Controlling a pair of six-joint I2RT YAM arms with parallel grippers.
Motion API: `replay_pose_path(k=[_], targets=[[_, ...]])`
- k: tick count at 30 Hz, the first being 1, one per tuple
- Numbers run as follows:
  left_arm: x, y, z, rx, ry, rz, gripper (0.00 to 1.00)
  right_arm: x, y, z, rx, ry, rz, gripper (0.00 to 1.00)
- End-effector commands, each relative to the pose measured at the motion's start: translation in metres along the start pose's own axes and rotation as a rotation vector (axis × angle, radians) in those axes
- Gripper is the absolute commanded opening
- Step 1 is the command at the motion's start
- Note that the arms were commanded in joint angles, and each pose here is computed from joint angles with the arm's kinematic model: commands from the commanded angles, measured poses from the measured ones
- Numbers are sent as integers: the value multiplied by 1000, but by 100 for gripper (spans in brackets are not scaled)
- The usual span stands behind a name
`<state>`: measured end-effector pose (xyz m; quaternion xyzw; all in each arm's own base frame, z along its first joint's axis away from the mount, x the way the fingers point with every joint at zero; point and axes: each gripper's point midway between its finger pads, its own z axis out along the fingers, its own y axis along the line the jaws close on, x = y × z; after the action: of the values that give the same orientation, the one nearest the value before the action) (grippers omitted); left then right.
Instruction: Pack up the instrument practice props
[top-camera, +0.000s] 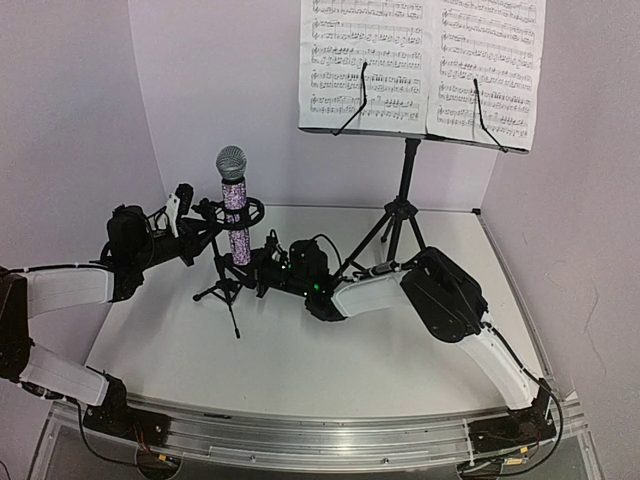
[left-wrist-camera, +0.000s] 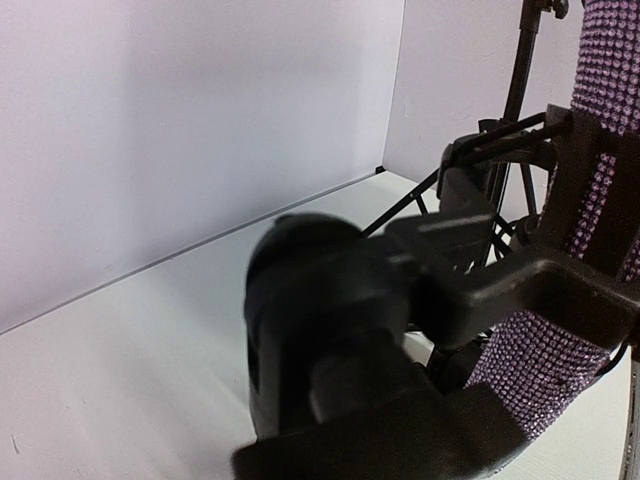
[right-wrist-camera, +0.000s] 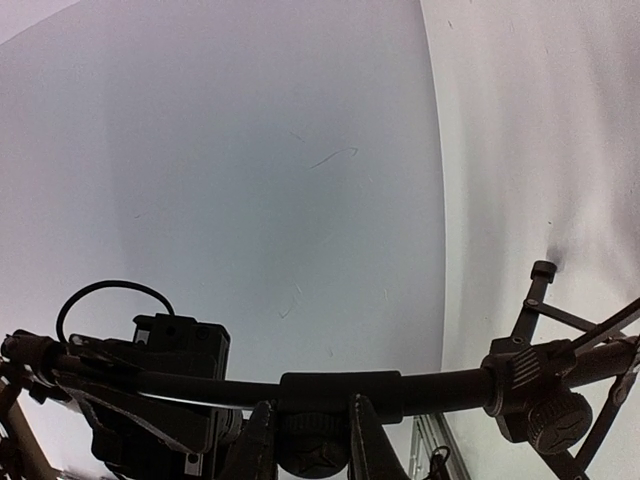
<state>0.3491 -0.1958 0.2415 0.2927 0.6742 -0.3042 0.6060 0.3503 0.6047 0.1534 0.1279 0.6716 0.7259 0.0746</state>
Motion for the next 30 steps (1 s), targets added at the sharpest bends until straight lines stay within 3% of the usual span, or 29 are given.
replay_pose_path(k=[1, 3, 10, 15, 21, 25, 28, 30], targets=[[-6, -4, 0, 21, -17, -18, 0, 7, 29, -1, -25, 27, -154, 0], [-4, -4, 0, 22, -14, -19, 0, 12, 26, -2, 1, 65, -336, 0], [-4, -5, 1, 33, -15, -16, 0, 30, 13, -11, -6, 166, -1267, 0], [-1, -5, 2, 35, -7, -22, 0, 37, 19, -5, -111, 177, -1658, 0], [6, -7, 0, 41, 9, -2, 0, 33, 12, -2, -108, 164, -1759, 0], [21, -9, -1, 45, 40, -13, 0, 31, 11, -4, -91, 157, -1704, 34], [36, -10, -2, 50, 67, -24, 0, 31, 15, -7, -81, 145, -1672, 50], [49, -11, -3, 57, 96, -31, 0, 31, 16, -10, -70, 138, -1651, 65]])
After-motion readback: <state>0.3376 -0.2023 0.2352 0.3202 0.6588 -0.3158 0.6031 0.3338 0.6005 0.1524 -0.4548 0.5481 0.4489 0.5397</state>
